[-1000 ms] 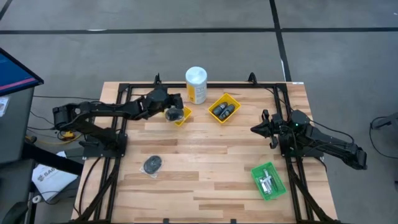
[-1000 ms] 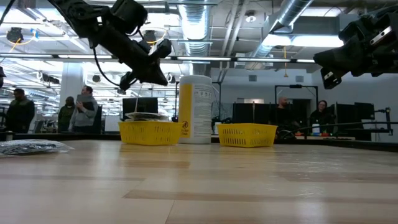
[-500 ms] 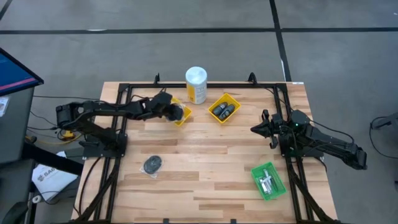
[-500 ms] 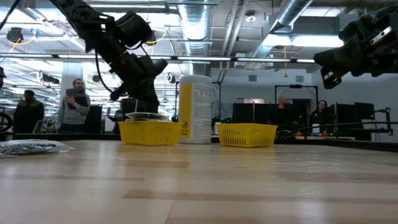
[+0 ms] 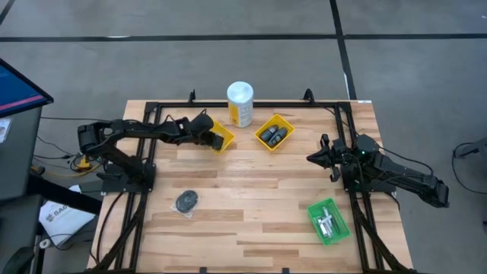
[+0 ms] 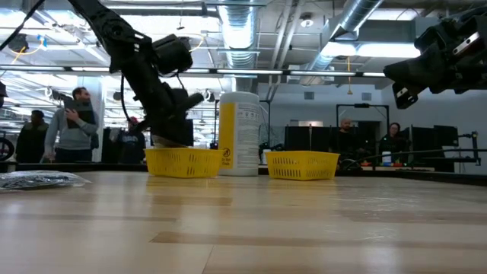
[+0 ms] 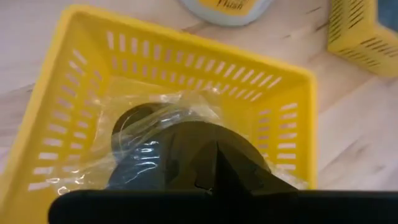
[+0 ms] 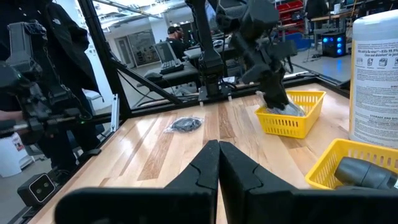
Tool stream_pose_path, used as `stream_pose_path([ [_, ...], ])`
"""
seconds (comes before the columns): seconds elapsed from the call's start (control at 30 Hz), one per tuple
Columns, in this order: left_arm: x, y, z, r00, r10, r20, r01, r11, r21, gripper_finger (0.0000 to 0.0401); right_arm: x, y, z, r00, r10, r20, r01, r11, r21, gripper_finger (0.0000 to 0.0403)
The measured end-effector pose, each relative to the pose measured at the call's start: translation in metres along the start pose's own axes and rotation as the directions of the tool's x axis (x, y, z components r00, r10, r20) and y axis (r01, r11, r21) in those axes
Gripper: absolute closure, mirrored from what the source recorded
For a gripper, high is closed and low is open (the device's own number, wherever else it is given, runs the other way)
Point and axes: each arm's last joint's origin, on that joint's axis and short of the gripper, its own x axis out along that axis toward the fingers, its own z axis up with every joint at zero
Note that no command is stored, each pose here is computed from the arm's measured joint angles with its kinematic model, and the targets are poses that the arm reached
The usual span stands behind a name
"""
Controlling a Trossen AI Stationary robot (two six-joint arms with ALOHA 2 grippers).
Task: Pick & Place Travel size toiletries
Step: Put the black hairbrush into the left yellow bin
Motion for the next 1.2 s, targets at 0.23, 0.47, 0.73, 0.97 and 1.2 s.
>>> stream_pose_path([
  [0.23, -0.054, -0.020, 0.024, 0.971, -0.178, 0.161, 0.165, 0.982, 0.092, 0.0400, 0.000, 0.000, 0.000, 1.000, 0.000, 0.000, 0.000, 1.000, 0.000, 0.0403],
  [0.47, -0.131, -0.044, 0.001, 0.822, -0.556, 0.126, 0.505, 0.813, 0.290, 0.0398, 0.000, 0.000, 0.000, 1.000, 0.000, 0.000, 0.000, 1.000, 0.000, 0.0403],
  [0.73, -0.187, -0.060, -0.040, 0.628, -0.778, -0.017, 0.696, 0.552, 0.458, 0.0336, 0.000, 0.000, 0.000, 1.000, 0.000, 0.000, 0.000, 1.000, 0.000, 0.0403],
  [0.97, -0.201, -0.076, -0.075, 0.562, -0.809, -0.172, 0.697, 0.351, 0.625, 0.0238, 0.000, 0.000, 0.000, 1.000, 0.000, 0.000, 0.000, 1.000, 0.000, 0.0403],
  [1.2, -0.169, -0.082, -0.109, 0.754, -0.579, -0.309, 0.575, 0.356, 0.736, 0.0186, 0.000, 0.000, 0.000, 1.000, 0.000, 0.000, 0.000, 1.000, 0.000, 0.0403],
])
